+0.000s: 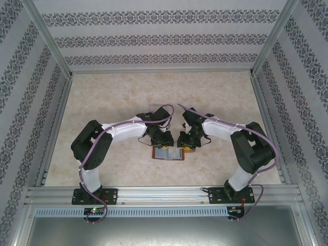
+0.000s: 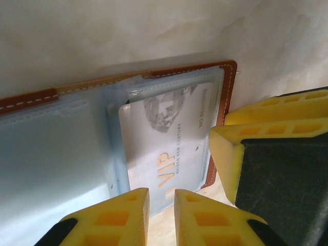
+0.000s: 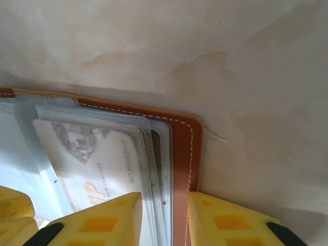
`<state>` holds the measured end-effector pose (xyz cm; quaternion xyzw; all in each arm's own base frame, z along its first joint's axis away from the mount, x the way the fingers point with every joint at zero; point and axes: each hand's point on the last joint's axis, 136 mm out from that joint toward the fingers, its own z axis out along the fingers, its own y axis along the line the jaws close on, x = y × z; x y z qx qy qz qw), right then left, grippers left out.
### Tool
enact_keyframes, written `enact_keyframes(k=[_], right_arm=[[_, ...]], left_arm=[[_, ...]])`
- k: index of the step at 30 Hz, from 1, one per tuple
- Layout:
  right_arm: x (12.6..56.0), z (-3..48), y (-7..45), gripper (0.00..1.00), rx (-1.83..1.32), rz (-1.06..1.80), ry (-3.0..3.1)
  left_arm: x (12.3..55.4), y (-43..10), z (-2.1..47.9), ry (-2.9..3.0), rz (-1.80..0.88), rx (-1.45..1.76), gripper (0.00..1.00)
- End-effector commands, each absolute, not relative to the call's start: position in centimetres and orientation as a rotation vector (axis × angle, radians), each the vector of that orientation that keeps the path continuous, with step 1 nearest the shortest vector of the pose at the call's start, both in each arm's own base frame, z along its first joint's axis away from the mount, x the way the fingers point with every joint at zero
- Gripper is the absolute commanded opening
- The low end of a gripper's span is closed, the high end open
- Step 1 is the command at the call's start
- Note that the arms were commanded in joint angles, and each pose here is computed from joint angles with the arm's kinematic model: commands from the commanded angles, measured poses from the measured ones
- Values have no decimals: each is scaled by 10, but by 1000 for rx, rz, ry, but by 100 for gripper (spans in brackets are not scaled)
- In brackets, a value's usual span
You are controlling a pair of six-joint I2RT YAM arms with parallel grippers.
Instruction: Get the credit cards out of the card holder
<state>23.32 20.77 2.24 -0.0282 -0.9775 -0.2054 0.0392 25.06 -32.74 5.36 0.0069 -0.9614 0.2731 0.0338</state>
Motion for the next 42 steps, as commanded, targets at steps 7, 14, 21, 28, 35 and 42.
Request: enact_keyframes(k=[7,14,21,28,35,42], right_arm=[[224,8,204,29,-84,-573,-2980],[222,4,202,28,-79,-545,-2976],[222,4,201,27,-77,-540,-2975],[221,2,200,27,-77,-530,-2970],[221,3,200,27,-73,-525,-2971],[221,4,198,27,-66,-518,-2972]], left_arm=[[250,-312,31,-2969,713,65,19],[250,-306,26,-2985,656,62,20],[249,-305,20,-2975,646,65,20],[246,-302,15,-2968,611,58,18],[246,-292,17,-2995,532,39,15],[249,-289,28,-3023,526,25,15]])
